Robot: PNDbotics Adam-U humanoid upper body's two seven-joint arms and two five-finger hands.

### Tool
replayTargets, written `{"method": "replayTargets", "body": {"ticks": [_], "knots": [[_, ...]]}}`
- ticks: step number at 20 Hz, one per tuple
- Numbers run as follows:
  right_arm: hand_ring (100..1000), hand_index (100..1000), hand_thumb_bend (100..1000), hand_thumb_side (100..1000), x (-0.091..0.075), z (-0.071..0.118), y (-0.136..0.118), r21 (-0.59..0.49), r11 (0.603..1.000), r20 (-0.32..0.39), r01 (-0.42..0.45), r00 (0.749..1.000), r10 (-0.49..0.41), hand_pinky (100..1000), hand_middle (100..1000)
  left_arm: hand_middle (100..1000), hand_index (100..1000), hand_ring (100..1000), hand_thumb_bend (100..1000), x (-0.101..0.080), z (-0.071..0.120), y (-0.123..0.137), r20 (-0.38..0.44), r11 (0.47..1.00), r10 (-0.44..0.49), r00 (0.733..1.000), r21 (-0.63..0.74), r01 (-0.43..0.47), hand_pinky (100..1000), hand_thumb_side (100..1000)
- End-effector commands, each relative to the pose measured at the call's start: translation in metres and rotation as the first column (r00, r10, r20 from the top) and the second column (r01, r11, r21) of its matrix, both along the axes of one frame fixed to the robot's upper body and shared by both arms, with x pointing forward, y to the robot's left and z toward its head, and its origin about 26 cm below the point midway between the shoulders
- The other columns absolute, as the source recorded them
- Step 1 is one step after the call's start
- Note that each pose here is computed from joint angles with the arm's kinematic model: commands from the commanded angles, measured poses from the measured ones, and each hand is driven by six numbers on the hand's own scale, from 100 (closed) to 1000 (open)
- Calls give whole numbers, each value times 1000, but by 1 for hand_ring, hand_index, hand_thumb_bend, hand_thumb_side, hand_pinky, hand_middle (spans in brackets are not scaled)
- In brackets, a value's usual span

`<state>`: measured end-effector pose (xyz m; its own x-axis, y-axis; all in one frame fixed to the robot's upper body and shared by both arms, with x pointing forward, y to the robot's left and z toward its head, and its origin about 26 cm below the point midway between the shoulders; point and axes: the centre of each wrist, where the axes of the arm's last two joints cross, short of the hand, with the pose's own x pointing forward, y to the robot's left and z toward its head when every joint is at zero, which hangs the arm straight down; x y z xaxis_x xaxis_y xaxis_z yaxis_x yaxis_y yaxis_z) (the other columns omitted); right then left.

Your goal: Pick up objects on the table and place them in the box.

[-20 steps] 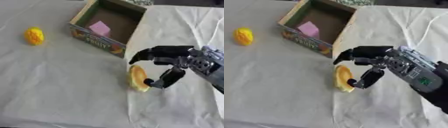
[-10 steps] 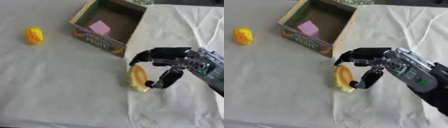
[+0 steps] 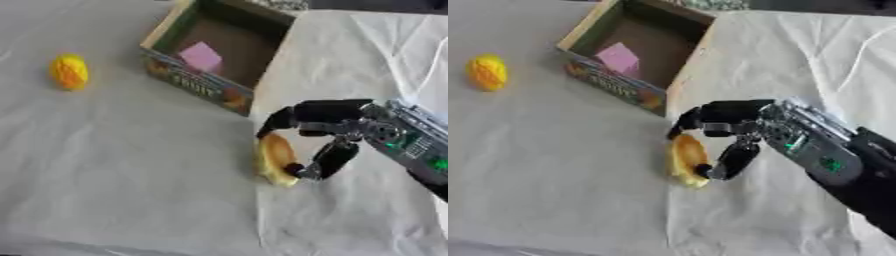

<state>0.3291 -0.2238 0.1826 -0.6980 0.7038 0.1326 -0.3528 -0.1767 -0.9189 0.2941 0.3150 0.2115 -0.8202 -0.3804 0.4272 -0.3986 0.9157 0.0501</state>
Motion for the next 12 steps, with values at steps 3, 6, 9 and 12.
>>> {"method": "replayTargets", "body": {"ticks": [3,6,9,12], "knots": [[808,802,282,100,9,-6,-1,-33,999,23,23,999,-23,890,657,715,835,760,100,-2,8,-1,27,1000,-8,1000,17,8,752,468],[728,673,290,100,12,-10,1,-39,999,40,19,999,-17,849,508,714,835,759,100,-2,8,-1,28,1000,-8,1000,14,7,752,469],[634,552,246,100,16,-12,2,-24,999,75,29,997,-27,795,427,712,834,759,100,-2,8,-1,27,1000,-8,1000,14,8,752,472],[609,521,100,100,17,-14,1,44,998,110,45,993,-49,762,427,710,832,759,100,-2,8,-1,25,1000,-5,1000,15,5,752,470]]}}
